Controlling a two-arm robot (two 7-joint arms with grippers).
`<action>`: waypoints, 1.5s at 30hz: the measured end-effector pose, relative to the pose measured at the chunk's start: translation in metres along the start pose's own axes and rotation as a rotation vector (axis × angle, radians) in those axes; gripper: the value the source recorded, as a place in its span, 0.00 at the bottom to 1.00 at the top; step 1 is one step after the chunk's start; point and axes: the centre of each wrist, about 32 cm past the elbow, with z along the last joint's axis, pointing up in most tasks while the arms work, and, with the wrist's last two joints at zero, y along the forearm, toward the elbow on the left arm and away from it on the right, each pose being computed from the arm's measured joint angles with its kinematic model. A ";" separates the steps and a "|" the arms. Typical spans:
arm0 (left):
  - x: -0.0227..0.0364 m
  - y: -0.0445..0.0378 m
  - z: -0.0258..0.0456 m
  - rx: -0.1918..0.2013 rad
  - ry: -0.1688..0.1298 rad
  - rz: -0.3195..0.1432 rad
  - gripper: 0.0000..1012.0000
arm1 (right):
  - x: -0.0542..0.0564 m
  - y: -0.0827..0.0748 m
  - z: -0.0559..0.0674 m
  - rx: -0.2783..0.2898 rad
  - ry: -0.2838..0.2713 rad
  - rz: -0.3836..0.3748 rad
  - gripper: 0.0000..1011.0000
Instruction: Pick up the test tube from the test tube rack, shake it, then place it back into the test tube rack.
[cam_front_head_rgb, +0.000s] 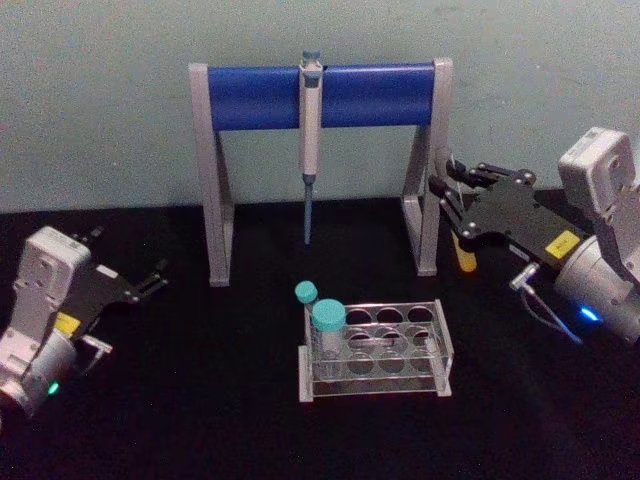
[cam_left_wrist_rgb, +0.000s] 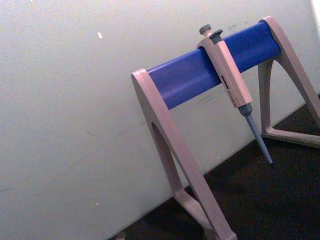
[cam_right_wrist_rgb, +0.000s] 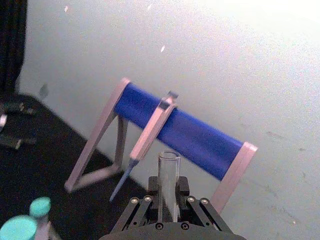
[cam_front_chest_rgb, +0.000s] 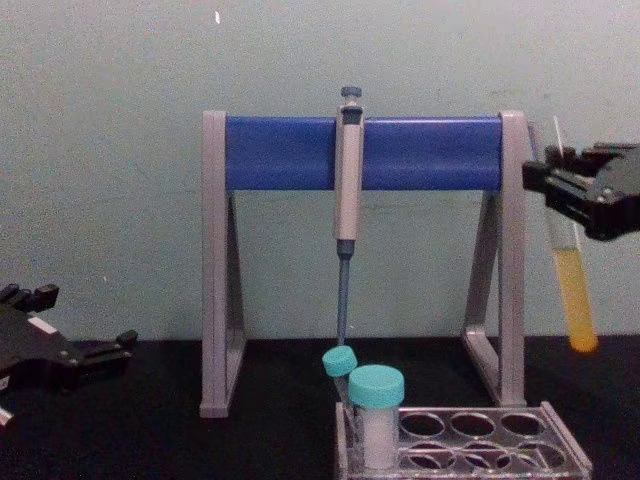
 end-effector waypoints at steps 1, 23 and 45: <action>0.0000 0.0000 0.0000 0.000 0.000 0.000 0.99 | -0.001 0.003 -0.002 0.023 0.019 -0.014 0.22; 0.0000 0.0000 0.0000 0.000 0.000 0.000 0.99 | 0.007 0.016 -0.028 0.240 0.453 0.236 0.22; 0.0000 0.0000 0.0000 0.000 0.000 0.000 0.99 | 0.015 -0.002 -0.006 0.080 0.181 0.080 0.22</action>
